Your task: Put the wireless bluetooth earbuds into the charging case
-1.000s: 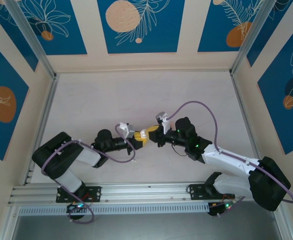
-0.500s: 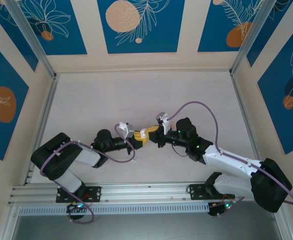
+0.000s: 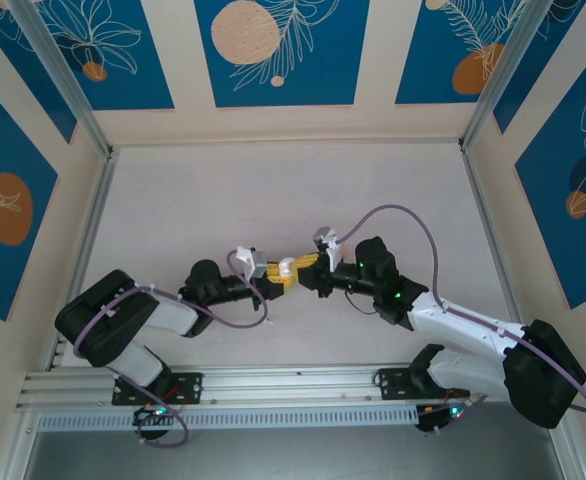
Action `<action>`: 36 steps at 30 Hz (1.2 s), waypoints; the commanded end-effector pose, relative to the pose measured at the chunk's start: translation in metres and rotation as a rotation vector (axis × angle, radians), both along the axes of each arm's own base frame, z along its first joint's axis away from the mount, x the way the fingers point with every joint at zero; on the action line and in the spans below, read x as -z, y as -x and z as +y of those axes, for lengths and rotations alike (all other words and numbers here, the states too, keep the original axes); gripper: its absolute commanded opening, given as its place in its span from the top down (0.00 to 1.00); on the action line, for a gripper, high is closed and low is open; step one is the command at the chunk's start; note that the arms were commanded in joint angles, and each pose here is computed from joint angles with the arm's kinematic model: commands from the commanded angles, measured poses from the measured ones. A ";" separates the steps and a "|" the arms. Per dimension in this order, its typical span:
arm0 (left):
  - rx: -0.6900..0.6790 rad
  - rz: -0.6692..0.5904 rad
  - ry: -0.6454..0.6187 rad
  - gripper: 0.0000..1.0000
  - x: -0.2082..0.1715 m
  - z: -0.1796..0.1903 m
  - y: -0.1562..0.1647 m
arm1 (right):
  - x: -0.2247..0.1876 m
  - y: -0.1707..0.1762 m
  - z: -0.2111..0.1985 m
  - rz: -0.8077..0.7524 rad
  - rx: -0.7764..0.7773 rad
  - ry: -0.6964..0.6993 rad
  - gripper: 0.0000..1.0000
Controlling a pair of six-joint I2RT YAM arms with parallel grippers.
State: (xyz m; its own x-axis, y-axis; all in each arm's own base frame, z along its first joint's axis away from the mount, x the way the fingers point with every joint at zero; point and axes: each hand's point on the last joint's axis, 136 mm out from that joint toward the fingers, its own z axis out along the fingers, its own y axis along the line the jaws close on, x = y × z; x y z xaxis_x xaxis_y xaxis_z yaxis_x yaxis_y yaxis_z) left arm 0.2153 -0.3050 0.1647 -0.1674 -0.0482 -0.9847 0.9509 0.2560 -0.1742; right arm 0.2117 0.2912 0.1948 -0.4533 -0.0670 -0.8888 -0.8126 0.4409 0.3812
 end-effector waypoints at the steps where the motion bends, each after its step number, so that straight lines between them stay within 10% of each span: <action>1: 0.014 -0.127 0.057 0.80 -0.028 0.000 0.006 | 0.018 0.017 0.000 0.056 -0.074 0.034 0.81; 36: -0.038 -0.189 0.013 0.78 -0.017 0.008 0.004 | -0.030 0.012 -0.006 0.030 -0.024 -0.030 0.47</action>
State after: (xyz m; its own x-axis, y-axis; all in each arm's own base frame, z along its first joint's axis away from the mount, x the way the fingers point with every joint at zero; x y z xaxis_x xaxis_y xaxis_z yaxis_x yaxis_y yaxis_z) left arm 0.2123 -0.3002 0.1697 -0.0739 -0.0407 -0.9964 0.9589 0.2715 -0.0823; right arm 0.2012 0.2873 0.2011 -0.4907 -0.0809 -0.8676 -0.8073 0.4168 0.4177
